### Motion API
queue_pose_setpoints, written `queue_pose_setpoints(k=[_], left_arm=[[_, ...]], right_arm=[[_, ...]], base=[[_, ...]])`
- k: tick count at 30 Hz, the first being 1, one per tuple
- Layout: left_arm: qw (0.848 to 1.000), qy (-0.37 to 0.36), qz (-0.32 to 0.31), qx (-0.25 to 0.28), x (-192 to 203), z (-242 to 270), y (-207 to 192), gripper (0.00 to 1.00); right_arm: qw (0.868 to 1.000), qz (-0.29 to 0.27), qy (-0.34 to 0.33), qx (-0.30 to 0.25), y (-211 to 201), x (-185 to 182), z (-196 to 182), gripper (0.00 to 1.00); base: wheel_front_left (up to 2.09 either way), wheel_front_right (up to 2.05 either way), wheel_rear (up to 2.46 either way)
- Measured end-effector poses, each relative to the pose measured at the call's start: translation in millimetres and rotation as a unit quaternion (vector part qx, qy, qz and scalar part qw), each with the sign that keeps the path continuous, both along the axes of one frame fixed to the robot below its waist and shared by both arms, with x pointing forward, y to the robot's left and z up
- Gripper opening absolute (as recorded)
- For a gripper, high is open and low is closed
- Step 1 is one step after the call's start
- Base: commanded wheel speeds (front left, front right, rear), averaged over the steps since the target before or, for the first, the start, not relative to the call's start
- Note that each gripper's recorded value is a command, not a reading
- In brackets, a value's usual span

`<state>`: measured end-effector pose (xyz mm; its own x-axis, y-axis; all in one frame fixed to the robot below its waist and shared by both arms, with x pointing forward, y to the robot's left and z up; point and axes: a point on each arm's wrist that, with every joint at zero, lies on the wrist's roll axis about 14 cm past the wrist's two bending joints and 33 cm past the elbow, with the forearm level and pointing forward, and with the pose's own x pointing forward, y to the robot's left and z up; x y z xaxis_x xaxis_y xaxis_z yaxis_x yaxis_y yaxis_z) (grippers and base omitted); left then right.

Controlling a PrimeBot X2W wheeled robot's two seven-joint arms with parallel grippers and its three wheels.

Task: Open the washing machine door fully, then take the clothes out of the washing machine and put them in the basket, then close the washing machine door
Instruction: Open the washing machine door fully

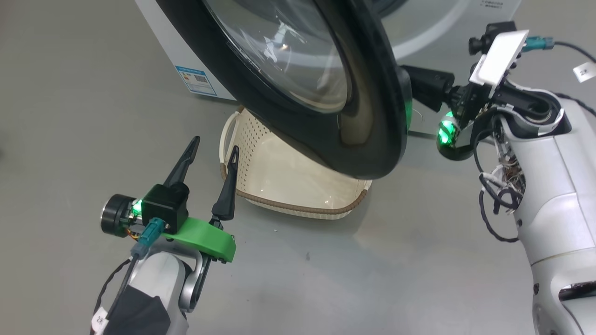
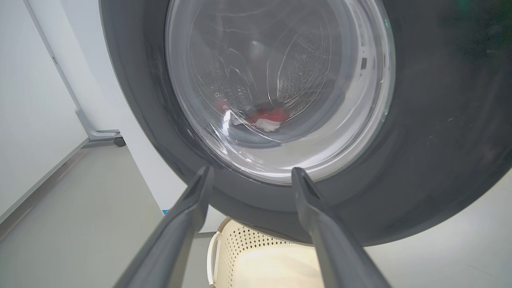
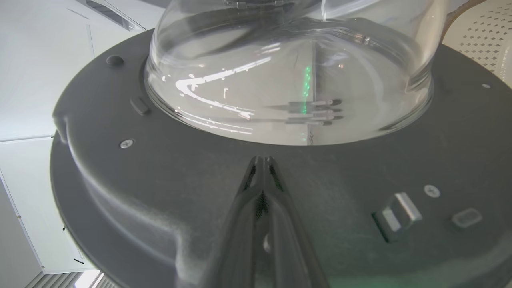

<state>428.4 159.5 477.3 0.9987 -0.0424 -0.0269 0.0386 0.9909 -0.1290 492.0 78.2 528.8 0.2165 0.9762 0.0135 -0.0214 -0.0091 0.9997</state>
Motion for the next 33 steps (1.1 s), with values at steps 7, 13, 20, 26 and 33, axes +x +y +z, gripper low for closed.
queue_pose_setpoints(k=[7, 13, 20, 26, 33], left_arm=[[1.000, -0.004, 0.007, 0.007, -14.5, 6.2, 5.1, 1.00], [1.000, -0.006, 0.021, 0.009, -28.2, 10.1, 13.9, 1.00], [0.999, -0.006, 0.050, 0.011, -49.1, 12.3, 31.4, 1.00], [0.998, -0.004, 0.069, 0.011, -64.5, 12.5, 41.5, 1.00], [0.996, -0.009, 0.091, 0.012, -76.1, 16.7, 54.6, 1.00]], right_arm=[[0.999, 0.034, -0.001, 0.001, 12.9, -28.5, 3.1, 0.00], [0.998, 0.061, 0.000, 0.005, 26.7, -52.2, 5.4, 0.00], [0.995, 0.096, -0.001, 0.011, 47.4, -78.9, 8.7, 0.00], [0.993, 0.116, -0.006, 0.016, 62.7, -95.3, 14.9, 0.00], [0.988, 0.152, -0.004, 0.033, 82.6, -119.9, 22.9, 0.00]], base=[[0.00, 0.00, 0.00], [0.00, 0.00, 0.00], [0.00, 0.00, 0.00], [0.00, 0.00, 0.00], [0.00, 0.00, 0.00]])
